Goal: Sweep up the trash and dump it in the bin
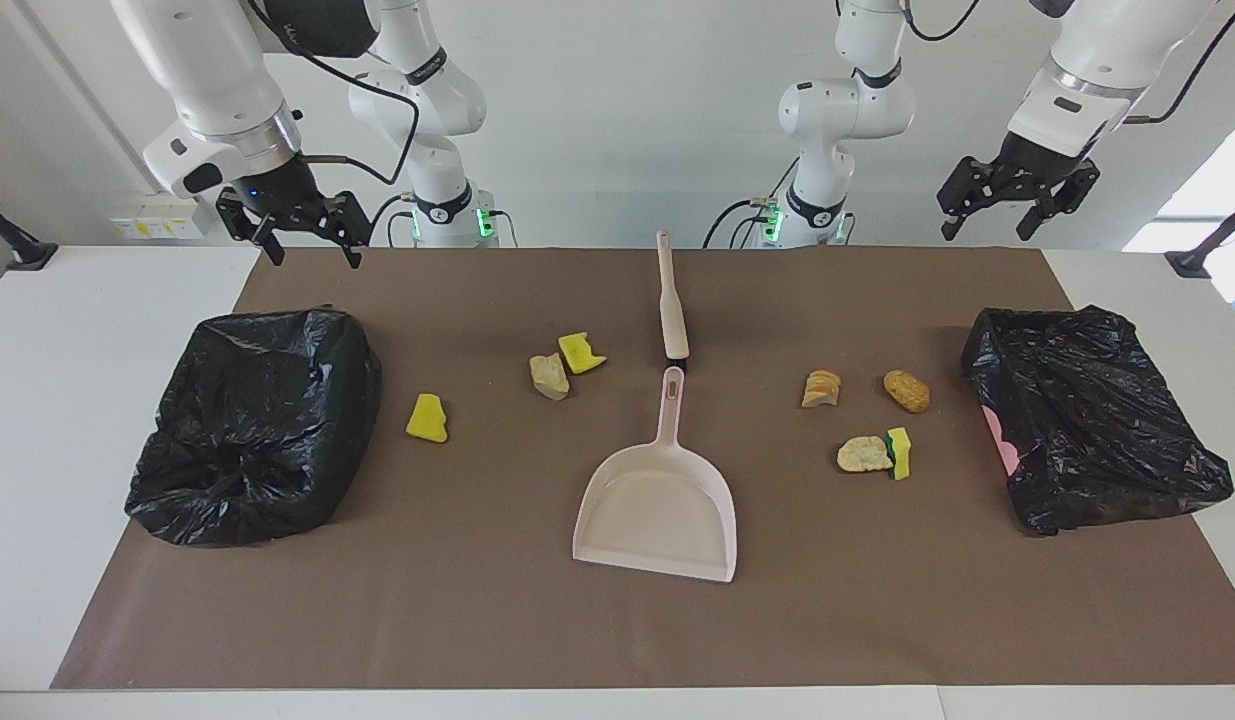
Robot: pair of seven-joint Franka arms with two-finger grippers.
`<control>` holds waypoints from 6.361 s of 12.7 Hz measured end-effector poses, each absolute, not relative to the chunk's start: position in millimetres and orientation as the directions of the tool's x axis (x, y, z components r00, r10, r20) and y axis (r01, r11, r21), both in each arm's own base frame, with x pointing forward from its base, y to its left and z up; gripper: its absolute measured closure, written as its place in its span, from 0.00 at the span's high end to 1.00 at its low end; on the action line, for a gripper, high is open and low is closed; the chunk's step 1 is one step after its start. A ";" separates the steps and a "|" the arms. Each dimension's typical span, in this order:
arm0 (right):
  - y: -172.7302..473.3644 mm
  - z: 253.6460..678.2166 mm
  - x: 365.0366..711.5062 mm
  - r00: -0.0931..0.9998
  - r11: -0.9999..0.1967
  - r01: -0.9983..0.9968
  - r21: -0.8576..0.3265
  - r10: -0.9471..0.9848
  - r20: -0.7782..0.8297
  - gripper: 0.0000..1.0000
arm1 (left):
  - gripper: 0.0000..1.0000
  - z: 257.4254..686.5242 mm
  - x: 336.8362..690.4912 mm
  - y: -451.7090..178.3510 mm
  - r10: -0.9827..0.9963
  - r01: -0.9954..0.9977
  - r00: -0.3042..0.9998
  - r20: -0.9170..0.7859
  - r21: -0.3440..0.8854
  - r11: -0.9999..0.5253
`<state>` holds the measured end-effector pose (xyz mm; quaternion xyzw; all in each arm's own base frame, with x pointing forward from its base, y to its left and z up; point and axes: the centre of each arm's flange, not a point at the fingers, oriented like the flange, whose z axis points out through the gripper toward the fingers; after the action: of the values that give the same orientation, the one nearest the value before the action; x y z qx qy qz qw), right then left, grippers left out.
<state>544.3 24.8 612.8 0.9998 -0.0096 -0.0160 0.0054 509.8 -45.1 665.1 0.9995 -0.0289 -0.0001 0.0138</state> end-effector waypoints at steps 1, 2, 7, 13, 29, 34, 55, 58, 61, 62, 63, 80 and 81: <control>36.3 607.7 545.4 0.999 -1.000 -0.001 0.011 -0.001 -0.039 1.00 | 1.00 665.5 509.5 -46.8 -0.059 -0.059 0.998 0.002 0.042 -0.997; 47.1 601.9 547.3 0.999 -1.000 0.014 0.011 0.014 -0.048 1.00 | 1.00 665.3 509.2 -48.2 -0.060 -0.060 0.998 0.001 0.054 -0.997; 90.0 563.8 564.5 0.996 -1.000 0.029 0.009 0.028 -0.083 1.00 | 1.00 636.5 491.8 -80.8 -0.103 -0.100 0.993 -0.051 0.060 -0.993; 183.0 512.0 589.7 0.990 -0.992 -0.123 0.010 -0.123 -0.070 1.00 | 1.00 547.0 430.6 -205.1 -0.044 -0.042 0.995 -0.092 0.024 -0.999; 431.6 373.4 602.7 0.954 -0.953 -0.297 -0.055 -0.299 0.024 0.98 | 1.00 340.1 257.5 -367.6 -0.112 -0.111 0.992 -0.061 0.023 -0.994; 433.9 359.7 596.1 0.957 -0.957 -0.288 -0.028 -0.288 0.014 0.84 | 0.66 331.3 254.5 -362.4 -0.109 -0.110 0.990 -0.084 0.001 -0.994; 376.6 436.7 603.6 0.977 -0.977 0.211 -0.030 0.211 0.010 0.33 | 0.26 441.6 425.6 -14.9 0.099 0.103 0.974 -0.202 0.009 -0.995; 358.6 442.2 598.3 0.914 -0.917 0.400 -0.013 0.400 -0.065 0.33 | 0.26 420.0 448.0 22.5 0.151 0.144 0.965 -0.216 -0.049 -0.988; 354.1 442.1 581.7 0.831 -0.837 0.546 -0.019 0.545 -0.109 0.33 | 0.26 384.1 464.5 26.2 0.198 0.188 0.955 -0.219 -0.065 -0.980; 352.1 437.7 574.9 0.803 -0.811 0.584 -0.023 0.582 -0.126 0.33 | 0.26 376.1 467.9 26.5 0.220 0.210 0.952 -0.215 -0.069 -0.975; 349.3 432.1 568.3 0.772 -0.783 0.622 -0.029 0.619 -0.143 0.33 | 0.26 370.8 470.1 26.1 0.240 0.229 0.948 -0.210 -0.073 -0.971; 329.3 363.6 538.9 0.250 -0.249 0.968 0.022 0.961 -0.116 0.33 | 0.26 353.2 448.9 -184.2 -0.033 -0.017 0.979 -0.201 0.080 -0.997; 329.5 362.4 538.7 0.250 -0.249 0.968 0.021 0.961 -0.116 0.33 | 0.26 353.8 443.4 -198.4 -0.055 -0.037 0.978 -0.202 0.092 -0.995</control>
<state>538.7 329.5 362.4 0.7892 0.6113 -0.0395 0.0441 443.4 -198.4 353.8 0.9935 -0.0229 -0.1026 0.0438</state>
